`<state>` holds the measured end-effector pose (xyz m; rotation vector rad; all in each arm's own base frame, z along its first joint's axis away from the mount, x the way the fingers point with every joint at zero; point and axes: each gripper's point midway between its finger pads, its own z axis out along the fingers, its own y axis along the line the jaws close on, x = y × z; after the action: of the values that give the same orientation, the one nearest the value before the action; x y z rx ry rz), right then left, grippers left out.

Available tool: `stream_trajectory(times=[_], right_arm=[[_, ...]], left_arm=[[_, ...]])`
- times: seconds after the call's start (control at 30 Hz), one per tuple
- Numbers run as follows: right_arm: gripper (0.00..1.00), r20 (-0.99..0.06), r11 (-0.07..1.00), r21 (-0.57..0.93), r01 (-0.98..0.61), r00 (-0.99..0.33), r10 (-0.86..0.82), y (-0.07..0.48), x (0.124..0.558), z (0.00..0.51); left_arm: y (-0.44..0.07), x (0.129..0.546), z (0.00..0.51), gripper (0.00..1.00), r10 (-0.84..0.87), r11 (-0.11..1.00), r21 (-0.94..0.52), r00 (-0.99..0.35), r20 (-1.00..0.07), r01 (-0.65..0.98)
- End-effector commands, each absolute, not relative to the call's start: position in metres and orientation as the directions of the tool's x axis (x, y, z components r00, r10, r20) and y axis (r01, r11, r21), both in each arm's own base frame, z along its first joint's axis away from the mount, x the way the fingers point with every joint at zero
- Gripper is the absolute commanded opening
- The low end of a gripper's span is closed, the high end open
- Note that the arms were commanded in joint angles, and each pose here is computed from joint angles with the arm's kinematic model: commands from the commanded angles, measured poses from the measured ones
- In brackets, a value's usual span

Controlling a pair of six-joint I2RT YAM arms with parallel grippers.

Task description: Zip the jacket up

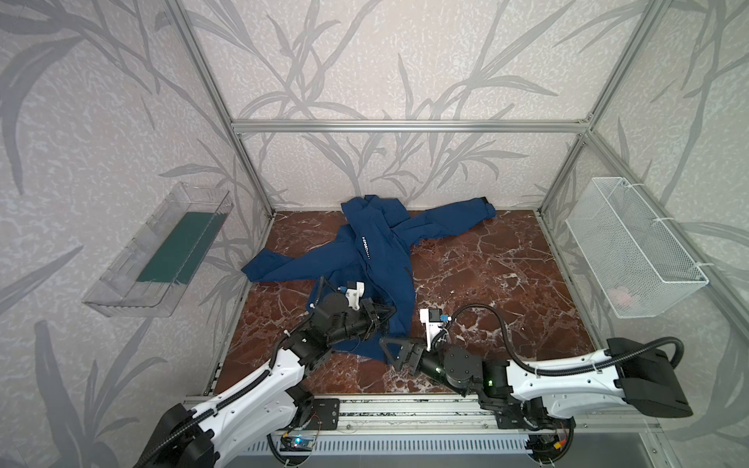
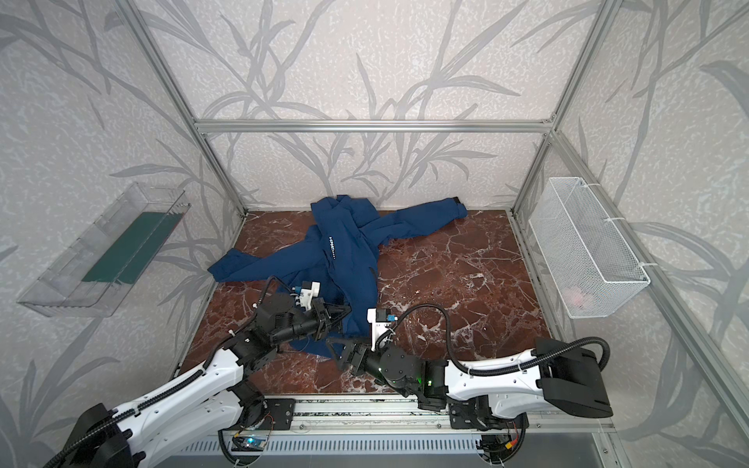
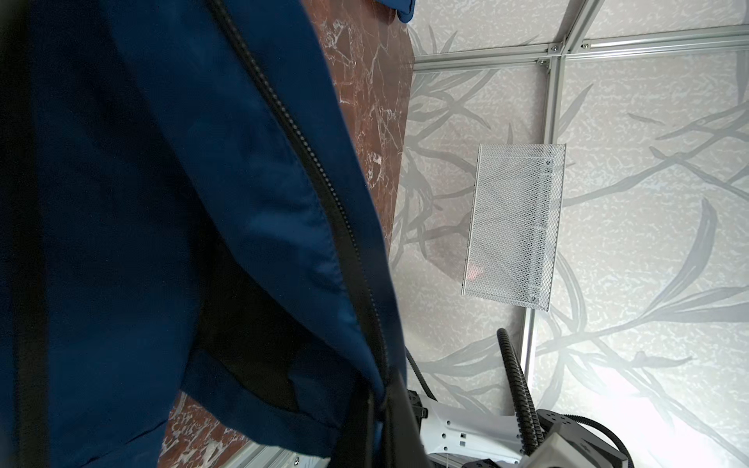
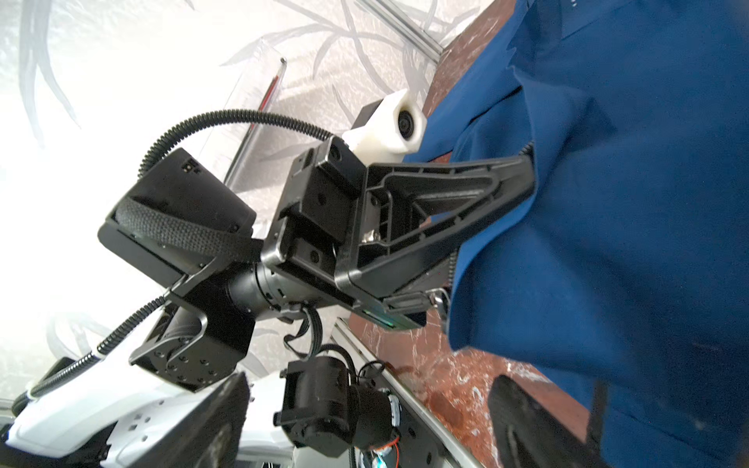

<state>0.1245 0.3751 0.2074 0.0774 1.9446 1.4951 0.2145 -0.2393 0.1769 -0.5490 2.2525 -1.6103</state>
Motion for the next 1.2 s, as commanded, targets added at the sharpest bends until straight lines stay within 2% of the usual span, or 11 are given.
stream_trajectory(times=[0.0,0.17,0.33,0.57,0.83,1.03,1.1,1.17], right_arm=[[0.9,-0.414,0.246,0.91,-0.333,-0.737,0.535,0.38,0.134,0.228],[0.89,-0.364,0.269,0.929,-0.253,-0.752,0.55,0.38,0.137,0.207],[0.86,-0.361,0.251,0.932,-0.261,-0.725,0.587,0.379,0.143,0.205],[0.66,-0.33,0.174,0.943,-0.284,-0.727,0.602,0.392,0.155,0.209],[0.43,-0.346,0.19,0.938,-0.291,-0.722,0.6,0.387,0.156,0.206],[0.42,-0.372,0.222,0.928,-0.299,-0.705,0.604,0.379,0.16,0.208],[0.5,-0.366,0.228,0.93,-0.287,-0.707,0.605,0.376,0.162,0.205],[0.52,-0.362,0.23,0.932,-0.279,-0.706,0.609,0.373,0.164,0.202]], left_arm=[[-0.242,0.213,0.191,0.0,-0.475,0.249,-0.964,-0.879,-0.036,-0.096],[-0.243,0.214,0.19,0.0,-0.473,0.255,-0.962,-0.88,-0.04,-0.093],[-0.243,0.213,0.19,0.0,-0.476,0.236,-0.967,-0.879,-0.027,-0.098],[-0.241,0.212,0.193,0.0,-0.476,0.233,-0.968,-0.879,-0.032,-0.091],[-0.241,0.211,0.19,0.0,-0.475,0.237,-0.967,-0.879,-0.029,-0.096],[-0.238,0.209,0.185,0.0,-0.482,0.237,-0.966,-0.876,-0.022,-0.106],[-0.237,0.209,0.185,0.0,-0.488,0.234,-0.967,-0.872,-0.024,-0.104],[-0.236,0.211,0.186,0.0,-0.5,0.231,-0.968,-0.866,-0.029,-0.102]])
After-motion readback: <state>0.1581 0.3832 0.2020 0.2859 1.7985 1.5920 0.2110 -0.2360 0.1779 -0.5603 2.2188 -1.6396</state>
